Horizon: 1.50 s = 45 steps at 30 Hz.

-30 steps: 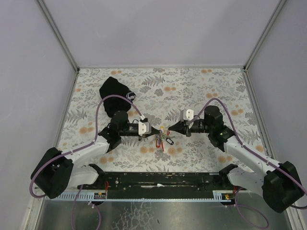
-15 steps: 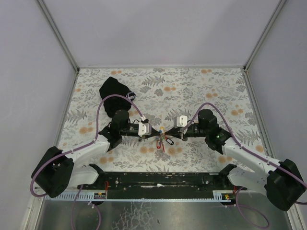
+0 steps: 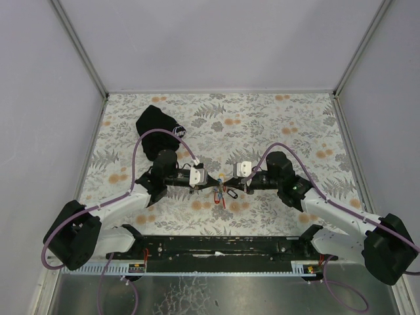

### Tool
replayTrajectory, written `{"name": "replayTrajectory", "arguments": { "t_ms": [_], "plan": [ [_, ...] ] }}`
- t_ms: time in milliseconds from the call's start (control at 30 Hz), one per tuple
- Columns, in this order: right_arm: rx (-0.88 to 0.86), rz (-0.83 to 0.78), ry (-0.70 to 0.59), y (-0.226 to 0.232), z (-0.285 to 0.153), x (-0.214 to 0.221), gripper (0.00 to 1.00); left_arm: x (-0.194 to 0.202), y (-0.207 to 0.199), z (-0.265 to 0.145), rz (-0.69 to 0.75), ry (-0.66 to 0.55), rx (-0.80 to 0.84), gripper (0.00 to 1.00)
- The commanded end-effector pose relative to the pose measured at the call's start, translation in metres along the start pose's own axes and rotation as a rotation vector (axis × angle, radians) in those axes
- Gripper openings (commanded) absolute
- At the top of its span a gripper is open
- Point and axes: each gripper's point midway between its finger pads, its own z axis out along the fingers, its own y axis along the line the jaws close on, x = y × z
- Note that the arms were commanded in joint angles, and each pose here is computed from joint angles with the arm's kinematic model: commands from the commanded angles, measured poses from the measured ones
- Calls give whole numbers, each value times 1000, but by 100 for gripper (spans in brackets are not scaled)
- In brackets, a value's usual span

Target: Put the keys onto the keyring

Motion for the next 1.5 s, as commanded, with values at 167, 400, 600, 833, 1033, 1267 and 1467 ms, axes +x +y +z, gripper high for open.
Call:
{"name": "replayTrajectory", "arguments": {
  "t_ms": [167,400,600,833,1033,1267,1467],
  "plan": [
    [49,-62,-14,-10,-3,-15,0,-14,11,2,48,-25,-11,0],
    [51,-67,-11,-9,-5,-15,0,-12,11,2,45,-21,-7,0],
    [40,-66,-11,-9,-2,-15,0,-13,11,2,43,-22,-3,0],
    [34,-71,-15,-8,-1,-17,0,-12,10,3,36,-23,4,0],
    [38,-70,-14,-9,-1,-17,0,-13,9,3,36,-24,9,0],
    [64,-77,-9,-13,-3,-17,0,-12,10,3,34,-20,7,0],
    [55,-74,-10,-12,-2,-17,0,-11,10,3,32,-18,7,0]
  ]
}}
